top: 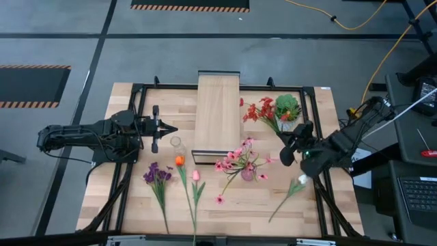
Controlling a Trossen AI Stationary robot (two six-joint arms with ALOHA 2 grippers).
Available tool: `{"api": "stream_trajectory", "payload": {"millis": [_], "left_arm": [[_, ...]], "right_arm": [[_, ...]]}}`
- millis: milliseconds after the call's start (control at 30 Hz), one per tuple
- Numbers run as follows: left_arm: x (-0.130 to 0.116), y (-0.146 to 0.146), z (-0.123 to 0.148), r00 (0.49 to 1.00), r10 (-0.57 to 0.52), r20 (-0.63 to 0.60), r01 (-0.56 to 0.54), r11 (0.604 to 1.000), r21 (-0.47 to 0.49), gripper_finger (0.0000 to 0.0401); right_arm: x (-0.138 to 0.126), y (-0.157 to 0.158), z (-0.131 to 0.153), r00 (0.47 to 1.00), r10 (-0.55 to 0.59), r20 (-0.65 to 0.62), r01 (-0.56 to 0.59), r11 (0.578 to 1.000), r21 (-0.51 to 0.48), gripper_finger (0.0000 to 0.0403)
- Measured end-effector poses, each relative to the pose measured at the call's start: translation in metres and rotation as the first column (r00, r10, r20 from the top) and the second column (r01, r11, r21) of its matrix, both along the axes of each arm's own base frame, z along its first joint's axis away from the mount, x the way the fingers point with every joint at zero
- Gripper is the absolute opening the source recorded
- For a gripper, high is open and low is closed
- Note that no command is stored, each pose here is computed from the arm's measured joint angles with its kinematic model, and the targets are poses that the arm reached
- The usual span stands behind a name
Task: Pick and place flowers into a vace then onto a shelf
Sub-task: Put the orange flowers into the purple vase
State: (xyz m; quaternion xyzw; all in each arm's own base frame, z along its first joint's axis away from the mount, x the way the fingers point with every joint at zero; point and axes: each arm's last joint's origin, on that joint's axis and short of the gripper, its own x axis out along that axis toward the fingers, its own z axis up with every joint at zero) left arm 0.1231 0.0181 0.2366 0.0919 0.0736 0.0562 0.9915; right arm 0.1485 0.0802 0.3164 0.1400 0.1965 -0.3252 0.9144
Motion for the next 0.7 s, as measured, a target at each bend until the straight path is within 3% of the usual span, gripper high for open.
{"api": "stream_trajectory", "payload": {"millis": [333,567,700], "left_arm": [[0.0,0.0,0.001,1.0,0.006,0.017,-0.006,0.999,-0.044,0.0004],[0.0,0.0,0.002,1.0,0.007,0.027,-0.006,0.999,-0.05,0.0004],[0.0,0.0,0.002,1.0,0.007,0.027,-0.006,0.999,-0.05,0.0004]], "right_arm": [[-0.004,-0.02,0.03,0.969,0.245,-0.02,-0.246,0.962,-0.116,0.0009],[0.019,-0.016,0.012,0.912,0.406,0.051,-0.38,0.885,-0.268,0.0009],[0.026,-0.02,-0.006,0.906,0.405,0.123,-0.35,0.881,-0.318,0.0009]]}}
